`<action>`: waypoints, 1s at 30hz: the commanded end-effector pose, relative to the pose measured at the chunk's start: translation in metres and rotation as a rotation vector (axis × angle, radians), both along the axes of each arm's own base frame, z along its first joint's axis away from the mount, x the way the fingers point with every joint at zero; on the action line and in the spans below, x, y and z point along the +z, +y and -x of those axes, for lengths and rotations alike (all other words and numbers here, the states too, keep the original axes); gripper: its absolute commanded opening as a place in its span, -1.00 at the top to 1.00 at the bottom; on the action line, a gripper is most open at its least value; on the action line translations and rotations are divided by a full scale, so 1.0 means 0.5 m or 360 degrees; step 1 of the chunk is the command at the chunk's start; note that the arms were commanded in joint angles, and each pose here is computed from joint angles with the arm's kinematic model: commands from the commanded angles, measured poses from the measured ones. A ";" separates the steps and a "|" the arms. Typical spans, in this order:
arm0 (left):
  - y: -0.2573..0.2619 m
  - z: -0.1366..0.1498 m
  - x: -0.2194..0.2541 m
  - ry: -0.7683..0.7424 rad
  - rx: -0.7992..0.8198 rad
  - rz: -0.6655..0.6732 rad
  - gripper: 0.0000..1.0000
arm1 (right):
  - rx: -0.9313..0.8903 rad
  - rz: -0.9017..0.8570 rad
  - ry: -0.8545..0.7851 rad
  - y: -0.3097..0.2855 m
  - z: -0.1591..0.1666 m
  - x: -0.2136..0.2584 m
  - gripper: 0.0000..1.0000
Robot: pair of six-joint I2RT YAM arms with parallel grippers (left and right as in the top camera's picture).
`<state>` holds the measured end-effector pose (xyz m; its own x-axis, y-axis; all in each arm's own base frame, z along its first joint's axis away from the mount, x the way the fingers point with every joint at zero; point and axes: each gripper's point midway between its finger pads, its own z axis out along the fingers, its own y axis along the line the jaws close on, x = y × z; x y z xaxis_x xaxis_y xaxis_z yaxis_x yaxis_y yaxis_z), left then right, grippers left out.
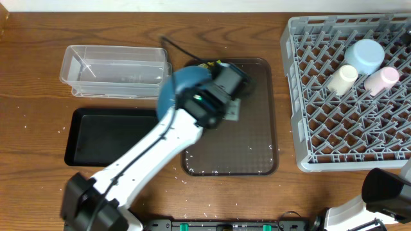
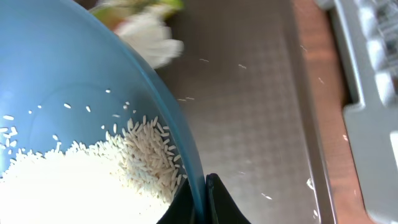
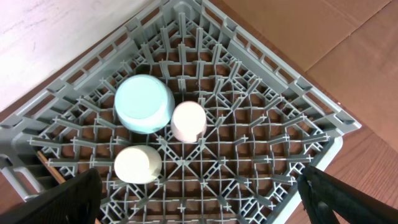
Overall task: Sort waste into correct bins and load items into the dishwasher rack
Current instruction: 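Carry the blue bowl left over the black tray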
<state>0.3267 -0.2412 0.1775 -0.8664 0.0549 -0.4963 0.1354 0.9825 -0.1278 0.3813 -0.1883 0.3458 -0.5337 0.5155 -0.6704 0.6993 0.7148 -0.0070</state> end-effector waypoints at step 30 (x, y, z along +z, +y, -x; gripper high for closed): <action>0.274 -0.062 0.062 0.0403 0.0478 0.0849 0.88 | -0.0010 0.0026 0.0025 -0.008 0.002 -0.003 -0.99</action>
